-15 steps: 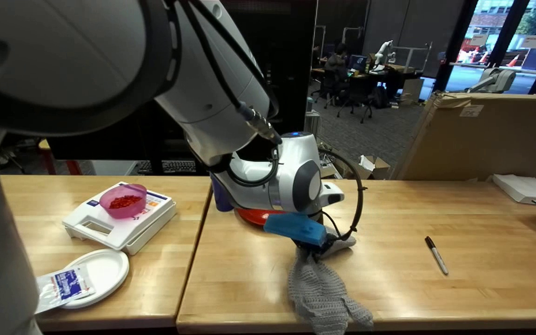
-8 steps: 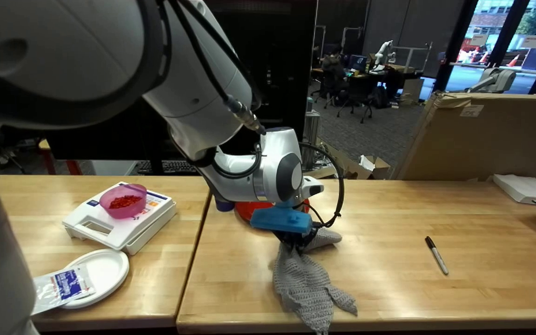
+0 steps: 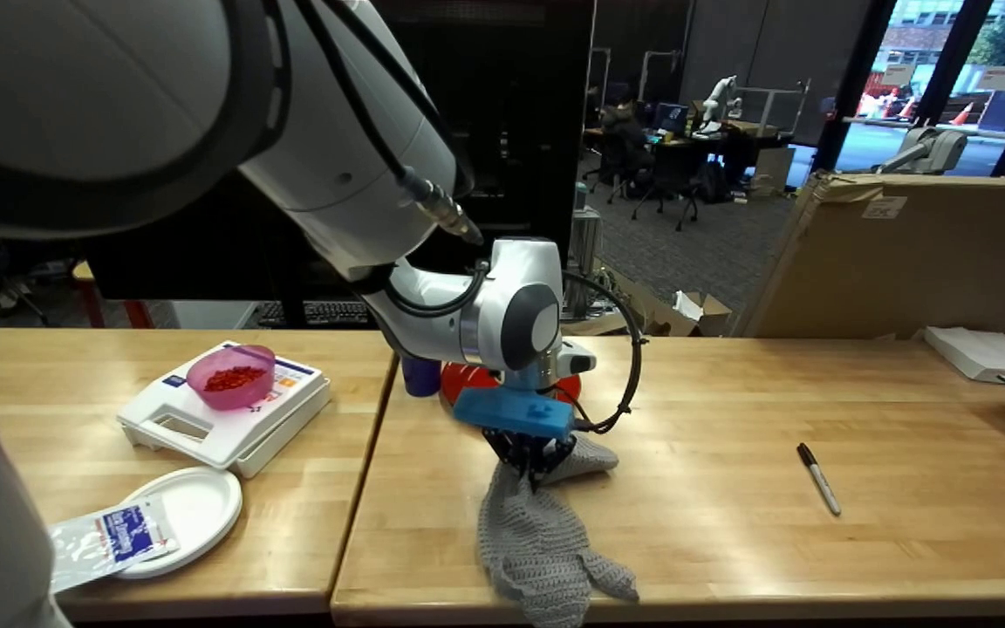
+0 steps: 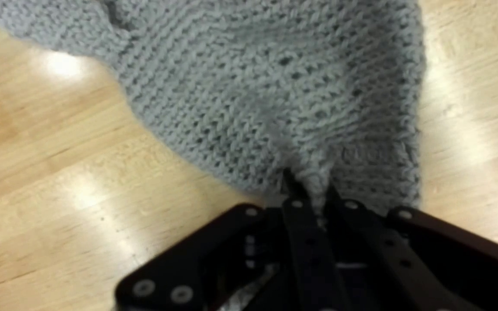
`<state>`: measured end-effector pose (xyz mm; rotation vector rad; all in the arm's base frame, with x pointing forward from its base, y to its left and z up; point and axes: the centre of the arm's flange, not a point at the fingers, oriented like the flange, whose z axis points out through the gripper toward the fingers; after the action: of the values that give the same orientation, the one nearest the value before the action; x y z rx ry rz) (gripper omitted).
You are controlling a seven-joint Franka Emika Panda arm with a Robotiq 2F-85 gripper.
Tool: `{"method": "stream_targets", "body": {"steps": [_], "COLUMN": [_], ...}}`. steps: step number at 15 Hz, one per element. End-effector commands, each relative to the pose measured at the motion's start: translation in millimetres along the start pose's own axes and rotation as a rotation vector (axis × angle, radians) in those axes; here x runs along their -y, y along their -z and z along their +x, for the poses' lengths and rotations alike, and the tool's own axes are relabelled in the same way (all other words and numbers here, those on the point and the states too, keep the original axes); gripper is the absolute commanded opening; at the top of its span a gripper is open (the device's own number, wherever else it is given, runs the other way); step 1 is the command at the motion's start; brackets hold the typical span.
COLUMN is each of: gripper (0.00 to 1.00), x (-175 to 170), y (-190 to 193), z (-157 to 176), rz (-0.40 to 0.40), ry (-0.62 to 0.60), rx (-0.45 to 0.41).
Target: Use the grey cloth to wipe the table
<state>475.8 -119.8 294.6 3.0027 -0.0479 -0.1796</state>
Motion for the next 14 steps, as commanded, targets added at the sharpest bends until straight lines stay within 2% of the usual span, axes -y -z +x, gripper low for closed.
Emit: {"method": "stream_targets", "body": {"steps": [1,8,11,14], "gripper": [0.02,0.02,0.02,0.02], "x": [18.5,39.7,50.4,77.3], "y": [-14.0,-22.1,-20.2,-31.2], "z": [-13.1,-9.2,-16.8,-35.0], "rz": [0.042,0.028,0.036,0.041], "ry": [0.051,0.127,0.150,0.144], "rx": [0.052,0.095,0.104,0.078]}}
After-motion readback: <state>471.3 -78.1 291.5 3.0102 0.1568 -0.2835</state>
